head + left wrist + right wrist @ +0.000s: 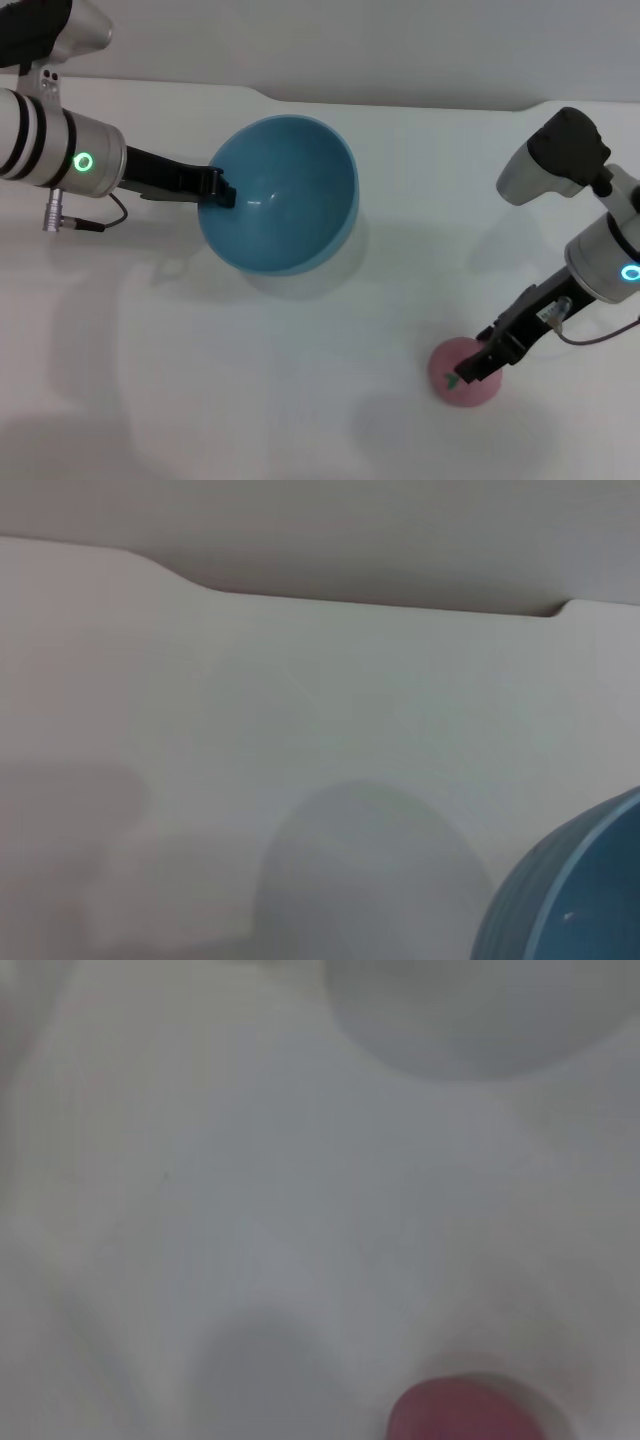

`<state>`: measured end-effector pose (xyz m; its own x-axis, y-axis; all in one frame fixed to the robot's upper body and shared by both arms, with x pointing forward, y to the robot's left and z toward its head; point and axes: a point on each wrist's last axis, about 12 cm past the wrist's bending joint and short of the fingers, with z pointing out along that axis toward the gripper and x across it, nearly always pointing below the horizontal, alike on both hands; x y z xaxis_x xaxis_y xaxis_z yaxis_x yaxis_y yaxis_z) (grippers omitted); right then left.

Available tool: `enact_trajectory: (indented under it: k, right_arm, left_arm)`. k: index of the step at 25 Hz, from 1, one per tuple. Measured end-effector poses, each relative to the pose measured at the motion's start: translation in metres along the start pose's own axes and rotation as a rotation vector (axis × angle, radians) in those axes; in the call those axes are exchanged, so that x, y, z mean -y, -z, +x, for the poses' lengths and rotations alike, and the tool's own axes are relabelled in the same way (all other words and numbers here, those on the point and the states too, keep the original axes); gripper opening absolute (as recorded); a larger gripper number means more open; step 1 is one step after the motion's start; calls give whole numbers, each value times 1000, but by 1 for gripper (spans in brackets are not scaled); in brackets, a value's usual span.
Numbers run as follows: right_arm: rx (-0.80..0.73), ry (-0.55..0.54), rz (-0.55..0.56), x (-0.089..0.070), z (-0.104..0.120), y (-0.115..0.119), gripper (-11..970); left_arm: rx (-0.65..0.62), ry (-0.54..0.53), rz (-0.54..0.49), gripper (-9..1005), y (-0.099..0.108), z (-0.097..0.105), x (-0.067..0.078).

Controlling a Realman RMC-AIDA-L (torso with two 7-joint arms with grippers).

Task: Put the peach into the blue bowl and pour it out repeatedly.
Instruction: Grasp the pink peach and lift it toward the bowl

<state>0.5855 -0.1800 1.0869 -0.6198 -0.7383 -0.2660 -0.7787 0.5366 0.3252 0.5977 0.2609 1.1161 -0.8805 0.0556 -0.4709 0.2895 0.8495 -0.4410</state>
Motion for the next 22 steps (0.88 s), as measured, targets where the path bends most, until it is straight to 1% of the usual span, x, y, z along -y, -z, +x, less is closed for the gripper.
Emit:
enact_trajectory:
  k: [4,11,14,15,17,18,19,21,22]
  right_arm:
    - [15,21,10,-1,-1,-4,574]
    - [-13,91,46,-1,0,-11,507]
    - [3,130,44,-1,0,-11,478]
    - [30,144,32,-2,0,-10,468]
    - [47,148,25,-2,-1,-9,398]
    - [93,152,20,0,0,-4,363]
    - [93,152,20,0,0,-4,329]
    - [148,151,17,4,2,2,259]
    - [181,149,7,6,4,7,248]
  left_arm:
    - [-5,-3,0,-1,-1,0,2]
    - [-27,-28,-7,-1,-2,-1,4]
    - [-52,-58,-29,-1,-2,-1,5]
    - [-74,-85,-49,0,-4,-1,7]
    - [-88,-101,-55,0,-5,-1,8]
    - [-107,-123,-65,0,-7,-1,11]
    - [-124,-143,-73,0,-9,0,13]
    - [-150,-182,-86,0,-13,0,18]
    - [-164,-202,-92,0,-16,0,21]
